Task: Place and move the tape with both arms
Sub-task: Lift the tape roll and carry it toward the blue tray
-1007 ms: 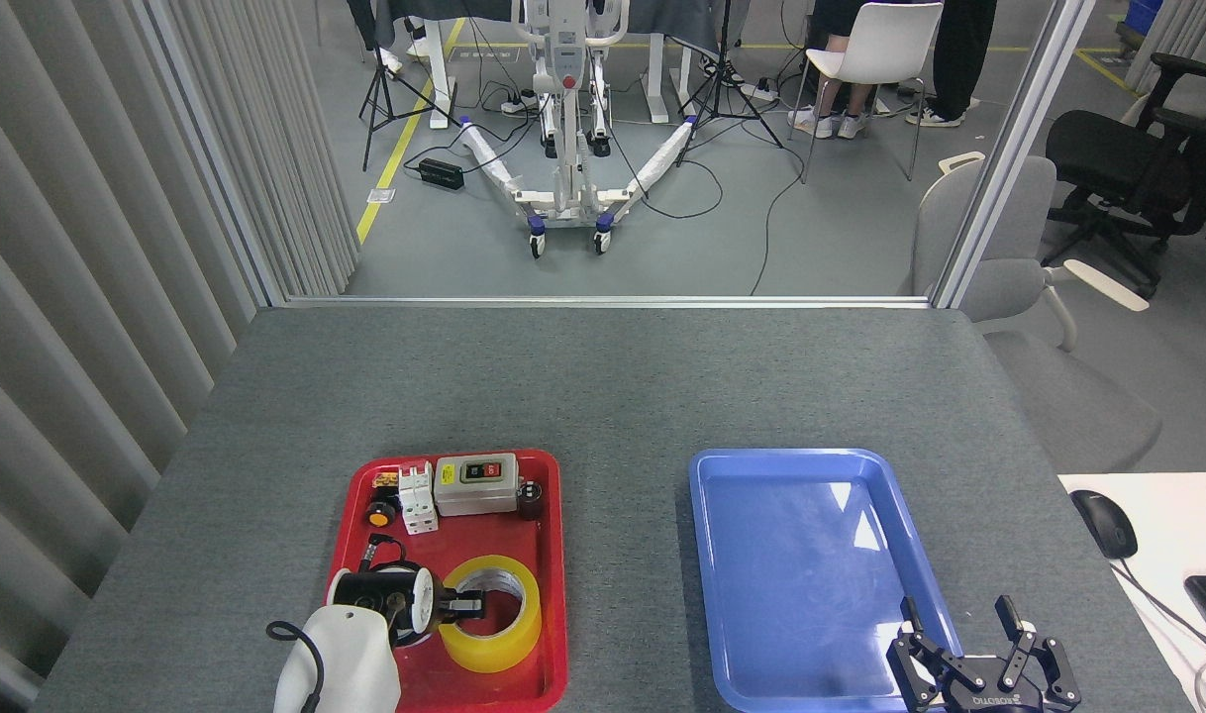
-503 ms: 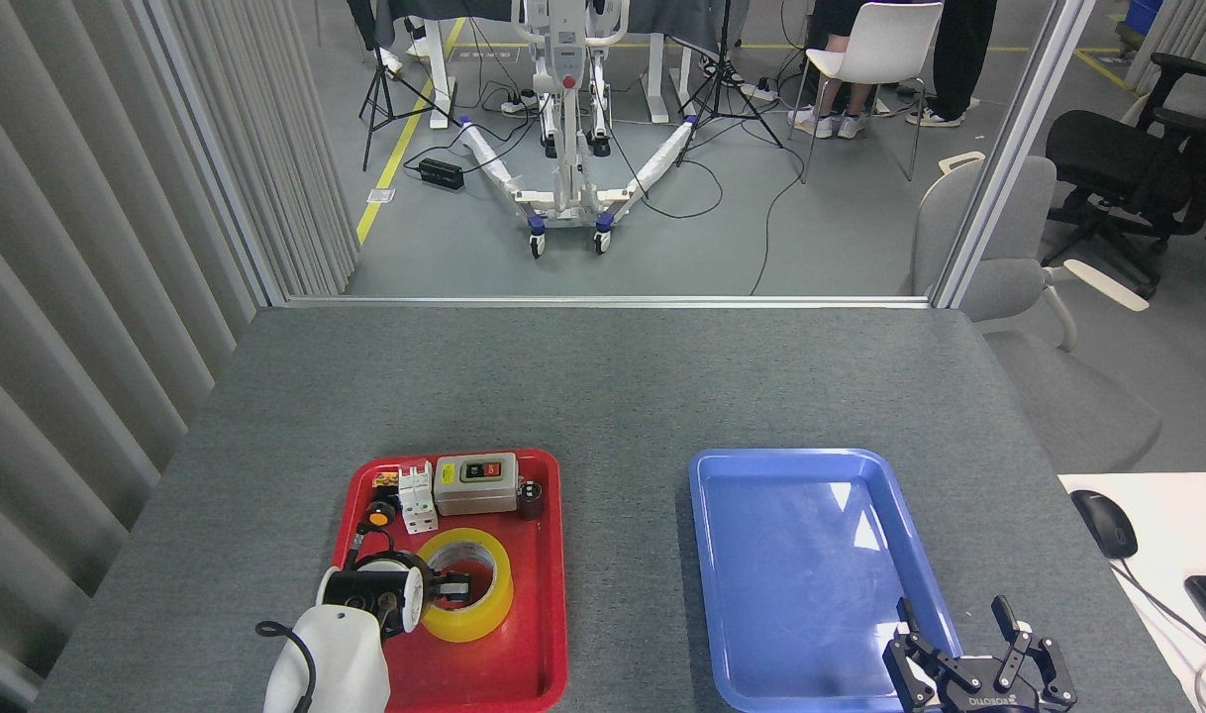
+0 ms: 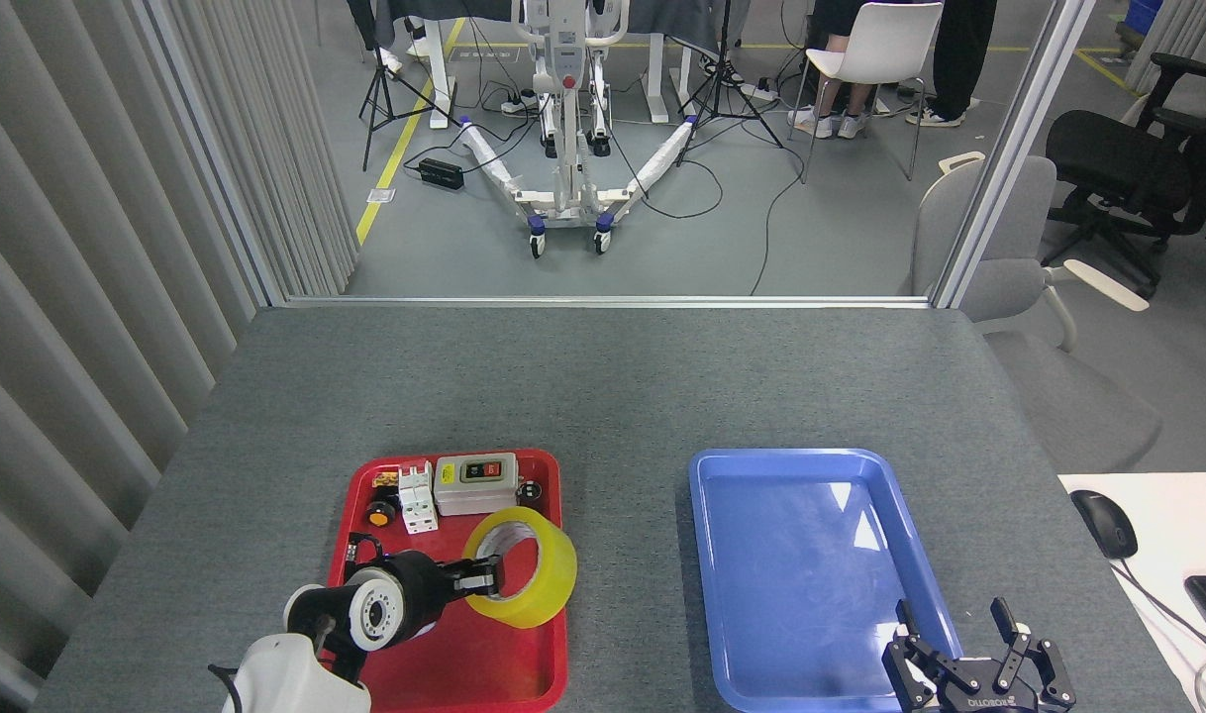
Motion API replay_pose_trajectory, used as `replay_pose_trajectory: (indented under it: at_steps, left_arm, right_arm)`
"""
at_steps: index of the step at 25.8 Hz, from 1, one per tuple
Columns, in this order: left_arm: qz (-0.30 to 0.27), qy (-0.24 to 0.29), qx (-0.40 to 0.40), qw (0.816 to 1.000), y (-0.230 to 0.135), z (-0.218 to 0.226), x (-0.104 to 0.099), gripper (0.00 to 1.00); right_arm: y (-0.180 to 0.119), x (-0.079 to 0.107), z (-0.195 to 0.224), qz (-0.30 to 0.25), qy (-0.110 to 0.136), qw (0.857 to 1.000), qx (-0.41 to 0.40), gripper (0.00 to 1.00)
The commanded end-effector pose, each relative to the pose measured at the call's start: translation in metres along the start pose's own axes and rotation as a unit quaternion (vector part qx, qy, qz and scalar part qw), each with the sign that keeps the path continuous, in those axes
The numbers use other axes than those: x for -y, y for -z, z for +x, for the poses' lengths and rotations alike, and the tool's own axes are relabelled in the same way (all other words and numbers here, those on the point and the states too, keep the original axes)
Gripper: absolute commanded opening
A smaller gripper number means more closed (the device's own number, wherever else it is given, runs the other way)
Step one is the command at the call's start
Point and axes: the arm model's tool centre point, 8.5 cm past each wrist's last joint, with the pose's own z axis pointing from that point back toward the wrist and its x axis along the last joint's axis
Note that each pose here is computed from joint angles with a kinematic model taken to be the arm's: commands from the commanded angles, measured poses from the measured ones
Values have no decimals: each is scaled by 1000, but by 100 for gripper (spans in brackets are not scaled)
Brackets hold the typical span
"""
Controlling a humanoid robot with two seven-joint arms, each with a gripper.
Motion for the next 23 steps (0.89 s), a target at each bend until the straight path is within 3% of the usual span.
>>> replay_pose_trajectory:
  at_steps: [1, 3, 5, 7, 9, 10, 13, 19, 21, 23]
  left_arm:
    - [33, -57, 171, 983, -19, 32, -9, 0]
    - [47, -119, 253, 959, -29, 45, -16, 0]
    - [44, -171, 317, 932, -37, 55, -9, 0]
    - [28, -198, 361, 911, -39, 63, 1, 0]
    - [-3, -204, 398, 895, -38, 78, 14, 0]
    - [-25, -204, 419, 884, -37, 90, 22, 0]
    - [-67, -194, 466, 861, -33, 125, 44, 0]
    - [-87, -184, 494, 845, -23, 153, 60, 0]
    - [-87, -179, 498, 844, -21, 152, 63, 0]
    - [-89, -180, 498, 844, -20, 151, 66, 0]
  right_arm:
    - [0, 0, 2, -1, -7, 1000, 2, 100]
    - [1, 3, 4, -5, -11, 1000, 4, 100]
    - [3, 9, 6, -13, -16, 1000, 11, 100]
    - [5, 20, 10, -30, -13, 999, 26, 100]
    - [7, 32, 22, -47, 7, 996, 73, 100]
    - [7, 39, 29, -58, 26, 992, 106, 100]
    - [1, 53, 24, -64, 121, 977, 161, 100]
    - [-28, 46, 24, 9, 280, 926, 252, 100]
    - [-41, 40, 21, 27, 310, 914, 259, 100]
    - [-56, 43, 13, 41, 291, 917, 272, 100]
